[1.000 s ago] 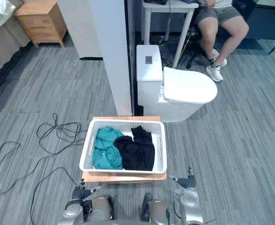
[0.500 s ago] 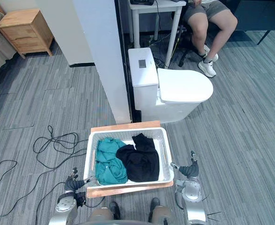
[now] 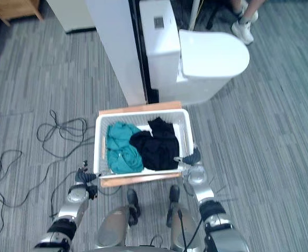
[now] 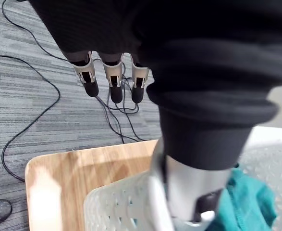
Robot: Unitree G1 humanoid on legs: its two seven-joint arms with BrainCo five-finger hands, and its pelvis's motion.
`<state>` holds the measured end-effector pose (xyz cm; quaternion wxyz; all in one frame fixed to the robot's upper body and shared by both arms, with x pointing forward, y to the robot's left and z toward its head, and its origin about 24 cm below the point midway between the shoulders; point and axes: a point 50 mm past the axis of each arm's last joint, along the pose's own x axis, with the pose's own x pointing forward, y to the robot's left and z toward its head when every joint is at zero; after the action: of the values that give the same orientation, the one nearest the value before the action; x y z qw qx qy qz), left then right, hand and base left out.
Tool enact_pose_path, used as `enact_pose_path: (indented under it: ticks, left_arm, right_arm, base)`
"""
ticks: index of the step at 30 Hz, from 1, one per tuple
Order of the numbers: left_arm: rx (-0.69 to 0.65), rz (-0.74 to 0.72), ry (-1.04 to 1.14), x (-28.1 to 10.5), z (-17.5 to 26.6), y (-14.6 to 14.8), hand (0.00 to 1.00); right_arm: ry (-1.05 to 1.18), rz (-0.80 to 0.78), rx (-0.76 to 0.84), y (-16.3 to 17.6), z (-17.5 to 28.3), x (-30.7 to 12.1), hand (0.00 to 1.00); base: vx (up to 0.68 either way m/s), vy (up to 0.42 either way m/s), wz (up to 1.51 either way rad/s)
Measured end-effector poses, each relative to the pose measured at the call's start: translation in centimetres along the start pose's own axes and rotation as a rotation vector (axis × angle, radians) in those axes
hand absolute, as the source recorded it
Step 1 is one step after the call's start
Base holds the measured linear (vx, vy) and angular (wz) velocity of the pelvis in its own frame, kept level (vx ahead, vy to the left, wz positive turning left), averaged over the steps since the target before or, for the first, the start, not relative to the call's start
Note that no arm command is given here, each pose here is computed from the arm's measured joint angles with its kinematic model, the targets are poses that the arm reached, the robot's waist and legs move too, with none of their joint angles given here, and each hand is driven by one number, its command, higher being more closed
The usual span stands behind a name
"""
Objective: Pick up the laundry basket with both hands and put the clothes into the washing machine.
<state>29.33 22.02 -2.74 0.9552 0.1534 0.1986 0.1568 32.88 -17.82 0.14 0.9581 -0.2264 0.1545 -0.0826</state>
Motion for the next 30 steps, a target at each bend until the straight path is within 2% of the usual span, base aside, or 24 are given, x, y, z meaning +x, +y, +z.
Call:
enact_pose_path:
  ticks: [3,11,14,19,30]
  left_arm:
    - [0.035,-0.023,-0.044,0.7,1.9,-0.6,1.00]
    - [0.051,-0.009,-0.067,0.7,2.2,0.0,1.00]
    - [0.040,-0.015,-0.096,-0.5,1.7,0.2,1.00]
    - [0.025,-0.040,-0.069,-4.2,-1.9,0.2,1.00]
    - [-0.038,-0.080,-0.079,-7.9,-3.0,-0.7,1.00]
  right_arm:
    - [-0.011,-0.002,0.030,0.0,0.9,0.3,1.00]
    - [-0.026,-0.012,0.141,-0.3,1.0,-0.4,1.00]
    - [-0.047,-0.032,0.178,-0.8,0.0,-1.9,1.00]
    - [-0.046,-0.059,0.199,-1.1,-2.7,-5.5,1.00]
    - [-0.067,-0.144,0.238,-2.0,-3.9,-10.3,1.00]
  base:
    - [-0.10,0.030,0.02]
    - [0.05,-0.006,-0.02]
    - [0.11,0.008,0.00]
    - [0.11,0.007,0.00]
    - [0.02,0.032,-0.44]
